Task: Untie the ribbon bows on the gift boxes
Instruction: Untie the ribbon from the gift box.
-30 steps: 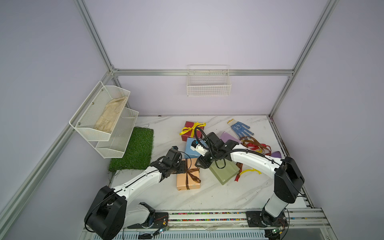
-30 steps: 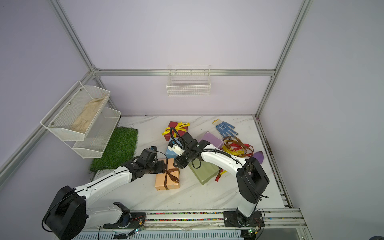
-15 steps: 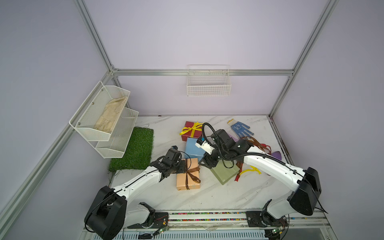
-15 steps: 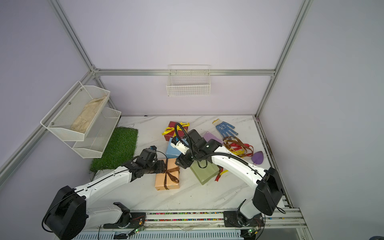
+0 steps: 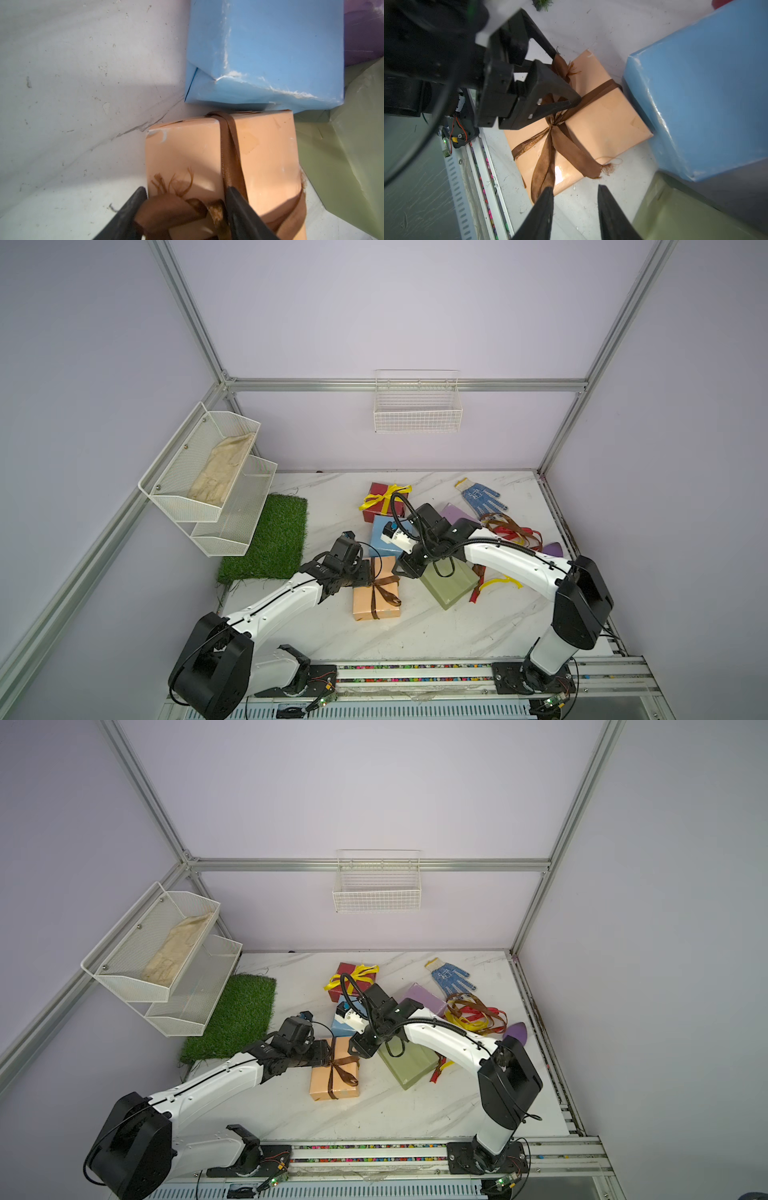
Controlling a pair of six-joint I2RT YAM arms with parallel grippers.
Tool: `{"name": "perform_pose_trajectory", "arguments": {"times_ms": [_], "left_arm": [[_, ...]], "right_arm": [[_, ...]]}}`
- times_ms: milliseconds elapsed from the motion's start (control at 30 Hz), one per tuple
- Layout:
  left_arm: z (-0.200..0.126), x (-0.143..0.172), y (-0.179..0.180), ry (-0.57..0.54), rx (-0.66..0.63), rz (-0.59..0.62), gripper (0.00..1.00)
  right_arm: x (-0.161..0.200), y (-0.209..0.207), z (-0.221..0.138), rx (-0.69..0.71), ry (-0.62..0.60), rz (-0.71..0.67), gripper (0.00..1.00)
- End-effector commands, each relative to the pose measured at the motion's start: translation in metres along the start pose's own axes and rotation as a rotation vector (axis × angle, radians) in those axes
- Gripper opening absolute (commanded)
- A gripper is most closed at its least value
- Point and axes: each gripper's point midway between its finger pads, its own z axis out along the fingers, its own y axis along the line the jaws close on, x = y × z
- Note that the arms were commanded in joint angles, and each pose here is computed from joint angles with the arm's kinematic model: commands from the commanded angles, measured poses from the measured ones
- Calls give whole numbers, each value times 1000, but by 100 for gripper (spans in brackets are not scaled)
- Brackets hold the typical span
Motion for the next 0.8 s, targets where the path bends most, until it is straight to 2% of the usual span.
{"name": "perform_pose_trajectory", "arguments": {"times_ms": [0, 300, 433, 767], "left_arm": [[-5, -6, 0, -46, 22, 9, 62], [-2, -11, -2, -73, 31, 18, 62], [2, -10, -2, -71, 34, 13, 61], [4, -7, 1, -77, 29, -2, 61]], "right_arm": [[-20, 7, 4, -48, -92, -68, 39], [-12, -5, 24, -17, -104, -77, 47], [0, -3, 34, -25, -68, -95, 50], [11, 7, 45, -37, -79, -125, 51]]}}
